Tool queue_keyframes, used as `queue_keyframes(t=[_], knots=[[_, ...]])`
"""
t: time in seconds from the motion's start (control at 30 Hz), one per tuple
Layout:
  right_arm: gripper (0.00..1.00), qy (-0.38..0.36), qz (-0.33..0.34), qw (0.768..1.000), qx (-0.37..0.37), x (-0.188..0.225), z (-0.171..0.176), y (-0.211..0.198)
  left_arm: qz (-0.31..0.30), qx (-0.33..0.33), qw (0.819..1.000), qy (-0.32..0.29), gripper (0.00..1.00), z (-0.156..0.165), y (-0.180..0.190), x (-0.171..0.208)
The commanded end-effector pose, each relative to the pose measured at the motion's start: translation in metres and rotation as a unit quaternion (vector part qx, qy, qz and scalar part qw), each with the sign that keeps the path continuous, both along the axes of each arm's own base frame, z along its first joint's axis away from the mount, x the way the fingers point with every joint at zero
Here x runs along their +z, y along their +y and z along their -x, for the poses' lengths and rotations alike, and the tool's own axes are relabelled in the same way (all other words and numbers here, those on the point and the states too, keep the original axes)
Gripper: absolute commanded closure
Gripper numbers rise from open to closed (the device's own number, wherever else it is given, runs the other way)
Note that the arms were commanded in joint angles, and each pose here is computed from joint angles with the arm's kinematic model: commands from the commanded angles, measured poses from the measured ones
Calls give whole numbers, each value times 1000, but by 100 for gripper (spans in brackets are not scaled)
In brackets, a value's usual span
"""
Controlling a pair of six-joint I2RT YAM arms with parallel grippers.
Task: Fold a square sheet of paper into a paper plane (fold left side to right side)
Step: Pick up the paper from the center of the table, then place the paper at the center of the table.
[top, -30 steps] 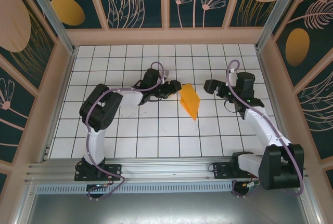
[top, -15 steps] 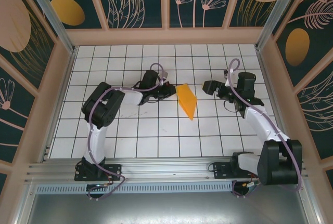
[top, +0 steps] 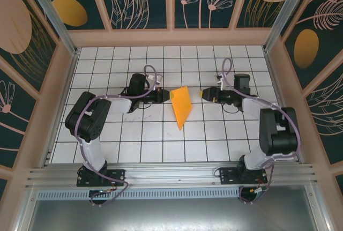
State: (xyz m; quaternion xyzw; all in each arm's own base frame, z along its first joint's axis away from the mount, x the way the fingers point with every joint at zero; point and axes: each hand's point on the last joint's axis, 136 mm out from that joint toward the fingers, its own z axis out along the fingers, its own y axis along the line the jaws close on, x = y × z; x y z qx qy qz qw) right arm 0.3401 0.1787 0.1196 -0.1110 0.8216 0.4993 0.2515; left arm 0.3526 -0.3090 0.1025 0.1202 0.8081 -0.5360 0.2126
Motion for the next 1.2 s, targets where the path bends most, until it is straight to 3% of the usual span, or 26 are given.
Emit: queue_keyframes(t=[0.0, 0.3, 0.5, 0.7, 0.83, 1.0, 1.17], knots=[[34, -49, -31, 996, 70, 10, -1, 21, 20, -50, 997, -47, 99, 16, -3, 16], [37, -21, -49, 991, 120, -11, -5, 53, 28, -61, 997, -49, 99, 20, -4, 15], [45, -7, -58, 989, 135, -16, -4, 63, 30, -63, 997, -46, 99, 20, -4, 13], [67, -4, -53, 990, 131, -15, -3, 62, 23, -58, 997, -39, 98, 19, -3, 4], [86, 3, -41, 992, 118, -14, -4, 57, -3, -46, 998, -39, 79, 13, -1, -5], [97, 36, -9, 996, 81, -22, -7, 50, -63, 3, 995, -83, 39, -4, 13, 1], [100, 85, 12, 996, 27, -26, -13, 46, -124, 78, 979, -144, 31, -16, 39, 28]])
